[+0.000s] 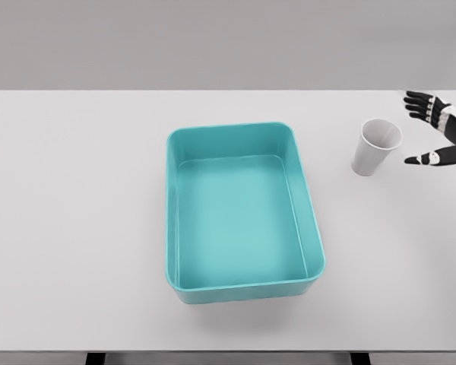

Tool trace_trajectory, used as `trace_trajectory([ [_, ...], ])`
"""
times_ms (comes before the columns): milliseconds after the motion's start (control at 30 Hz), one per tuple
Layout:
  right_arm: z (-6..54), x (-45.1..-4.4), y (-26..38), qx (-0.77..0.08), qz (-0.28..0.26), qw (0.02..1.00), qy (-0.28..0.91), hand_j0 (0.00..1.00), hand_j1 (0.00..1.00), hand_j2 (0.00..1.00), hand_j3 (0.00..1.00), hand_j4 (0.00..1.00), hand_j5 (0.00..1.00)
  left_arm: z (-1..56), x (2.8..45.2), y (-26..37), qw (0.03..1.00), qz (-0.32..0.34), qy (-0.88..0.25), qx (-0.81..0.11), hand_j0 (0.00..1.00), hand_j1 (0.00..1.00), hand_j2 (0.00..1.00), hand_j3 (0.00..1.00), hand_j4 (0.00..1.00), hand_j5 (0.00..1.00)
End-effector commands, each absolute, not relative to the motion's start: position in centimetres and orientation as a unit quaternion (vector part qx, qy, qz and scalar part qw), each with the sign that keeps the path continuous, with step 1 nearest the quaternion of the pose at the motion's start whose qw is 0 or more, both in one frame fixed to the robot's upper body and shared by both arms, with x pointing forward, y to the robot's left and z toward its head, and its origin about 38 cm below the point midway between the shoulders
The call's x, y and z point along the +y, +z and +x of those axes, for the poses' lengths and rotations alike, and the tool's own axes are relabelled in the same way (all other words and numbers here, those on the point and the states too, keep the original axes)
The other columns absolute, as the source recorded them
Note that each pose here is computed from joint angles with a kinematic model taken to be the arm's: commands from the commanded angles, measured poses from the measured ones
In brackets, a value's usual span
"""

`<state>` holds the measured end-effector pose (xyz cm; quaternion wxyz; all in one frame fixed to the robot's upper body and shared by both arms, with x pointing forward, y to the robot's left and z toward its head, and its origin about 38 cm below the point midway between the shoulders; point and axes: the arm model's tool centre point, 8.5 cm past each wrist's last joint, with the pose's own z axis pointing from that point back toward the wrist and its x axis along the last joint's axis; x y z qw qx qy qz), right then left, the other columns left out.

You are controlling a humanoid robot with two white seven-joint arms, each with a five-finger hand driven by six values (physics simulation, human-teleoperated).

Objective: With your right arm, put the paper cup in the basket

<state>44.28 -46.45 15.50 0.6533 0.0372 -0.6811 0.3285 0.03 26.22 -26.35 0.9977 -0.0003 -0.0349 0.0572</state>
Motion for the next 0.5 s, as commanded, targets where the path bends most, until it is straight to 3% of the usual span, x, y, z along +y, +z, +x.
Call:
trace_trajectory([
  [0,44.1,-47.1,14.3,-0.68,0.033,0.662,0.313,1.0,1.0,1.0,1.0,1.0,1.0,0.0,26.2,-26.3,0.998,0.0,0.057,-0.035,1.0,1.0,1.0,1.0,1.0,1.0],
  [467,45.0,-45.0,12.7,-0.68,0.049,0.663,0.309,1.0,1.0,1.0,1.0,1.0,1.0,0.0,26.2,-26.3,0.998,0.0,0.057,-0.035,1.0,1.0,1.0,1.0,1.0,1.0],
])
